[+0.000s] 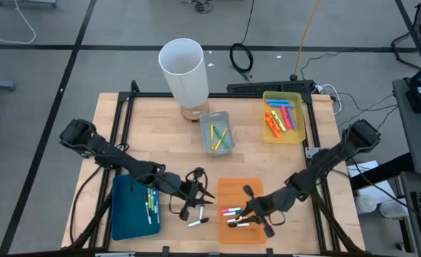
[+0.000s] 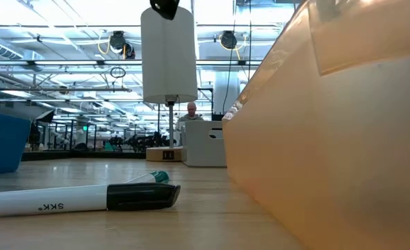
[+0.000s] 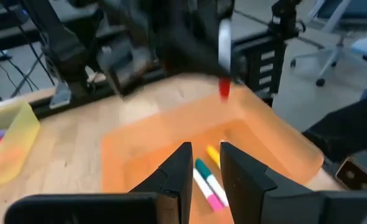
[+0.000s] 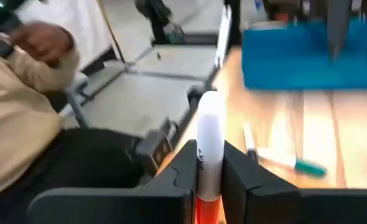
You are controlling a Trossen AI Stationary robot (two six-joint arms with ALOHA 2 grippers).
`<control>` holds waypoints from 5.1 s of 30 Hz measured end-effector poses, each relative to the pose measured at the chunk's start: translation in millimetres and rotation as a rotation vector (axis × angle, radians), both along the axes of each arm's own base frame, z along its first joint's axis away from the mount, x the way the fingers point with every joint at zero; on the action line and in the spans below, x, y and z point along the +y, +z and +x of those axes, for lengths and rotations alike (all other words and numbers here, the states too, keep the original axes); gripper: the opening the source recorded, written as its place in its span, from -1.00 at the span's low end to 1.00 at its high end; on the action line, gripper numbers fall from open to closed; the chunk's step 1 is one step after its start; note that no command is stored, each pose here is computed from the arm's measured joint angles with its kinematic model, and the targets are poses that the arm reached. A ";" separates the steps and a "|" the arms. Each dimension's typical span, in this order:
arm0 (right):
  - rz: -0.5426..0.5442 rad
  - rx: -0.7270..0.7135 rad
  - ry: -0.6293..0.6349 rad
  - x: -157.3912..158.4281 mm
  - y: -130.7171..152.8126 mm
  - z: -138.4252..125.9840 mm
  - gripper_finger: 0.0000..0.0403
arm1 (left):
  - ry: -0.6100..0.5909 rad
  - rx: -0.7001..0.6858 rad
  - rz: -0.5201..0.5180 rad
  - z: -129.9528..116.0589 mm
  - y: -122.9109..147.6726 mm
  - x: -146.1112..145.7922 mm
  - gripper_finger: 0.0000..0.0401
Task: Pick & Place Markers
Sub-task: Put the small red highlighter pen in the orange bin, then put the small black highlighter pen in the orange bin
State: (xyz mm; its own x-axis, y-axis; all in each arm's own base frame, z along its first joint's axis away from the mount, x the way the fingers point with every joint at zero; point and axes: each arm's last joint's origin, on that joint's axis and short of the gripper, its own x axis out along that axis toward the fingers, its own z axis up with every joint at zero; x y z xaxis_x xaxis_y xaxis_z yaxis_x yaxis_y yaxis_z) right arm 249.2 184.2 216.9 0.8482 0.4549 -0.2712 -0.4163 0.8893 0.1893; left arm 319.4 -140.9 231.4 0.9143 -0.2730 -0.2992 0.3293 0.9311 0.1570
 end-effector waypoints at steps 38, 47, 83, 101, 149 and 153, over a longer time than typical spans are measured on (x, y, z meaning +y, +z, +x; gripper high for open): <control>-0.024 0.002 -0.016 0.6 -12.8 8.6 -0.07 | 0.120 0.565 -0.238 -26.2 -91.0 -62.0 -0.56; -0.016 -0.009 -0.043 -6.3 -11.5 13.8 -0.07 | 0.113 0.498 -0.277 -41.8 -75.3 -99.1 -0.56; 0.004 0.002 -0.048 -6.7 -11.5 14.1 -0.07 | 0.559 1.002 -0.086 4.1 -86.6 -109.5 -0.56; 0.003 0.002 -0.048 -6.7 -11.5 14.1 -0.07 | 0.513 1.132 -0.278 6.3 -77.2 -116.4 -0.56; 0.007 0.000 -0.052 -6.6 -11.3 14.2 -0.07 | 0.758 1.077 -0.357 24.1 -87.7 -123.7 -0.56; 0.006 0.001 -0.053 -6.7 -11.4 14.2 -0.07 | 0.722 1.083 -0.319 24.0 -87.9 -123.0 -0.56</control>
State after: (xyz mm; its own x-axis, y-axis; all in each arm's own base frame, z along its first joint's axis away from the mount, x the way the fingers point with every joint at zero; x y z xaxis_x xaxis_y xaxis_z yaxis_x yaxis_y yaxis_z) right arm 263.4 177.5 205.5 0.8706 0.4114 -0.2697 -0.3688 0.9087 0.1956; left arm 343.5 -263.9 143.6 0.2269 -0.0259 -0.9736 -0.4290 0.8948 -0.1238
